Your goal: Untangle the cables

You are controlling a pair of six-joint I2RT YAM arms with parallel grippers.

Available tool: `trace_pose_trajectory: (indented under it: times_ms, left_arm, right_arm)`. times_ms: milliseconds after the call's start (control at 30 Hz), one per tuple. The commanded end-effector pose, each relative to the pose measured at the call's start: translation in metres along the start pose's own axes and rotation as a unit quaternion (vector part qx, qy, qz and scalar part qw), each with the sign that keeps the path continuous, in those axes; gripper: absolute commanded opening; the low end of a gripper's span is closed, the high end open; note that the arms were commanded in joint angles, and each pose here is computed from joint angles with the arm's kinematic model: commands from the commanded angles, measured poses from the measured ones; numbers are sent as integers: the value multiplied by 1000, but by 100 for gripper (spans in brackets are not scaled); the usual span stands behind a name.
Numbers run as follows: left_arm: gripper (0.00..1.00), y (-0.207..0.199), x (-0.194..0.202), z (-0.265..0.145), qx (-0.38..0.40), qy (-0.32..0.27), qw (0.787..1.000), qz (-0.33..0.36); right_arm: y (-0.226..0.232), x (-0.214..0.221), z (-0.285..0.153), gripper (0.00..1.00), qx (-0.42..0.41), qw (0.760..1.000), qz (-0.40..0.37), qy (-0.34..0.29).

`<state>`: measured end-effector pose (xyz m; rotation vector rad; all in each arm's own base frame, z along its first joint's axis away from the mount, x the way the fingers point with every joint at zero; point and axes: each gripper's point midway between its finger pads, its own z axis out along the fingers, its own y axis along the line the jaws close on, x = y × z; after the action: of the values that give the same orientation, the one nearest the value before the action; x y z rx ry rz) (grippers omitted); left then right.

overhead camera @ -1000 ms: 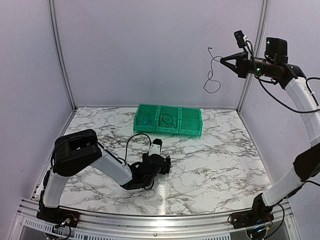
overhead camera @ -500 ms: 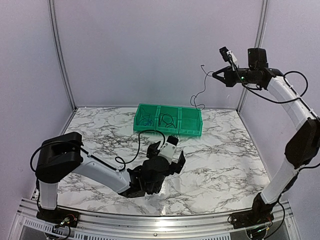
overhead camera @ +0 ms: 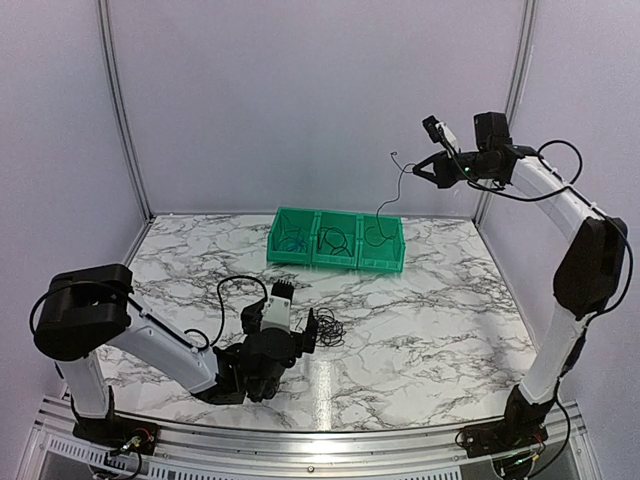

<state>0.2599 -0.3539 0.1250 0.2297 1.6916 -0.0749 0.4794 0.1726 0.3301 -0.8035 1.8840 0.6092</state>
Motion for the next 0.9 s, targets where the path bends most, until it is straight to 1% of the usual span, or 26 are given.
trace_pose_trajectory:
  times_ms: [0,67,233,367,400,467,600,700,767,867]
  left_arm:
    - [99,34,-14,-9,-67,-25,994,-78]
    - [99,46,-8,-10,-95,-29,990,-97]
    - [99,62,-5,-12,-125,-37,984,-118]
    - [99,93,-5,-24,-177,-63,967,-171]
    - [99,99,-5,-25,-183,-67,964,-183]
    - [99,102,-2,-21,-171,-61,964,-193]
    - [99,94,-5,-17,-157,-51,972,-166]
    - [99,77,-10,-13,-116,-36,983,-136]
    - [99,71,-12,-12,-100,-32,986,-128]
    - [99,72,-11,-13,-103,-32,987,-122]
  right_arm:
    - [-14,-2,17,0,-1,1000,-2,-9]
    - [-20,7,29,0,-6,1000,7,1]
    - [-36,28,58,0,-7,999,24,25]
    - [-52,48,78,0,8,998,34,51]
    - [-56,53,82,0,11,998,37,57]
    - [-63,65,92,0,22,996,46,74]
    - [-62,89,112,0,24,993,48,109]
    - [-59,104,126,0,29,990,47,128]
    - [-60,116,136,0,40,988,46,145]
    - [-61,134,150,0,59,982,47,172]
